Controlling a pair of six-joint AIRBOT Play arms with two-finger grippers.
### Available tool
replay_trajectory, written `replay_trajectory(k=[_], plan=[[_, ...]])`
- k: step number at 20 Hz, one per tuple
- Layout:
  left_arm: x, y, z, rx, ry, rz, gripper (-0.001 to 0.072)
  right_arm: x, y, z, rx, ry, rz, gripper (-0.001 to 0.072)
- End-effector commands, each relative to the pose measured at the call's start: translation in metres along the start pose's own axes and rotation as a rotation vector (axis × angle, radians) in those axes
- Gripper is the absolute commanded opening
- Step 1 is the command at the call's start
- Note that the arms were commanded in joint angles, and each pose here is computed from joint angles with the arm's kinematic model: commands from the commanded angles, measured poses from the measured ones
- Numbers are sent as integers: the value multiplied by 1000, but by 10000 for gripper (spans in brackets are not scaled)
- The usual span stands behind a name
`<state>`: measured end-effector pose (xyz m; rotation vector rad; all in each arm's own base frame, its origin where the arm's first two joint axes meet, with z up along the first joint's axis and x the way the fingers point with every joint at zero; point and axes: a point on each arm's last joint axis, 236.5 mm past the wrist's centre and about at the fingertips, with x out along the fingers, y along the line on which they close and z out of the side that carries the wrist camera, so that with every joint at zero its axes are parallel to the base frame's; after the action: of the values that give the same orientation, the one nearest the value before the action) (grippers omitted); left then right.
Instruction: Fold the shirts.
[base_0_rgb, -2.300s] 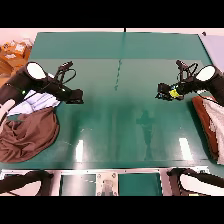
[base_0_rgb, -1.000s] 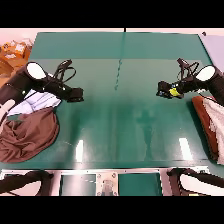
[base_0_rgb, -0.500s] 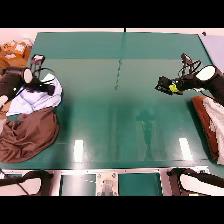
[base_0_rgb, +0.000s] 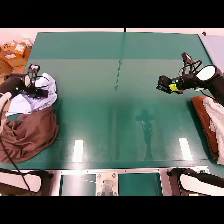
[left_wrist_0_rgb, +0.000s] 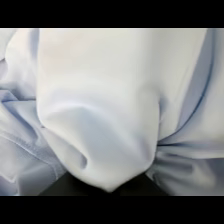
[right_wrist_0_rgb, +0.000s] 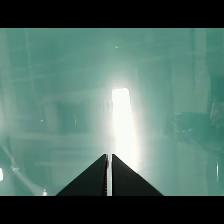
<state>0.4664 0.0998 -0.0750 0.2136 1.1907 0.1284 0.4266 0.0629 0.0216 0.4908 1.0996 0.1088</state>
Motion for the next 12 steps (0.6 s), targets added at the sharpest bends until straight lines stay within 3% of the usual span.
replay_trajectory(k=[1,5,8,12], plan=[[-49,2,46,11,-86,-4,22,-5,1,-1,2,18,2,22],[-178,-64,101,79,-262,-114,21,-33,-9,21,28,1,-3,18],[-254,-170,102,164,-372,-346,21,-58,-27,43,64,-45,-17,18],[-294,-324,62,320,-358,-618,22,-72,-50,49,114,-50,-39,18]])
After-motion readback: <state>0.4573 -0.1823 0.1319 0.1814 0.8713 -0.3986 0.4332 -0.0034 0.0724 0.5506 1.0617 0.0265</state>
